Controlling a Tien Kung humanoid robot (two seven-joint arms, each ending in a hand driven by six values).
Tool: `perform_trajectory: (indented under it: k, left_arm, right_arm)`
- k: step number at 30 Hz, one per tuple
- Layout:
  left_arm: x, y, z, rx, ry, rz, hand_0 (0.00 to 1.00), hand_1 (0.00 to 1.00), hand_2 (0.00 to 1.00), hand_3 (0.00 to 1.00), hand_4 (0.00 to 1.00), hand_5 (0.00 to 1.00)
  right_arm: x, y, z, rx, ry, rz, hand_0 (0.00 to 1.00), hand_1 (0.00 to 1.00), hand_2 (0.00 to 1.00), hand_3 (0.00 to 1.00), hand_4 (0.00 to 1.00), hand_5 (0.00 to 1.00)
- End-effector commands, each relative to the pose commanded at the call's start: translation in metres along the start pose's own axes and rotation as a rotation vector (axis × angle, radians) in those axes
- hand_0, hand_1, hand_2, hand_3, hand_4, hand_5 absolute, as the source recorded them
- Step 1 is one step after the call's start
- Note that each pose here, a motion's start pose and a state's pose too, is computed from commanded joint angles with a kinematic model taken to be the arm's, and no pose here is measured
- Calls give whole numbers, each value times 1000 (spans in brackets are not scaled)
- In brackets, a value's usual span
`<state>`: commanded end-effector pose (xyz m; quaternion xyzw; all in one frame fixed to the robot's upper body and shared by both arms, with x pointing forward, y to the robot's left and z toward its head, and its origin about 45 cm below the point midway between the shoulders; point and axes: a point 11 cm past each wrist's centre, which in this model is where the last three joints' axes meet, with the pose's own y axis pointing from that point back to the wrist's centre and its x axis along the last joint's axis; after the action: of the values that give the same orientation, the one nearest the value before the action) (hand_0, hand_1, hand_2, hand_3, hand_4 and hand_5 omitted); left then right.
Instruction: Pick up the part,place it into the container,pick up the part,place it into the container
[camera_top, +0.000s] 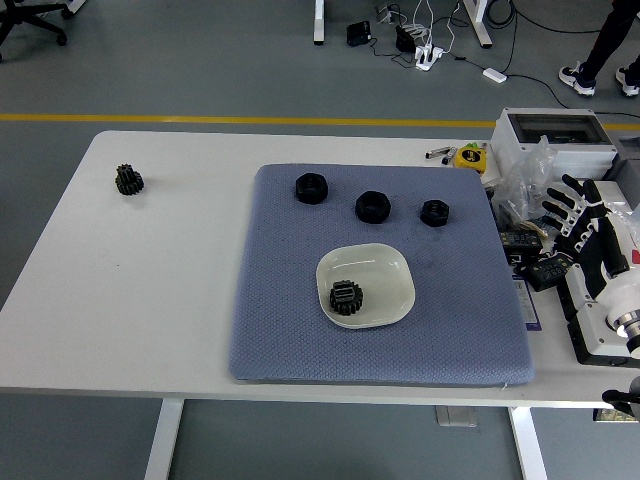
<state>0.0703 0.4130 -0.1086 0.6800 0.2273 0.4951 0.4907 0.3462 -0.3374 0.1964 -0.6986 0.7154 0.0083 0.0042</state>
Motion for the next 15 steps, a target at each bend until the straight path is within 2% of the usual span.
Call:
perform_trajectory:
  k: [15]
  left_arm:
    - [3, 0, 2, -8, 14, 4, 644, 638, 608, 551, 584, 481]
  right_arm:
    - [-2, 24, 39, -67, 20, 72, 802, 812, 839, 869, 998, 949]
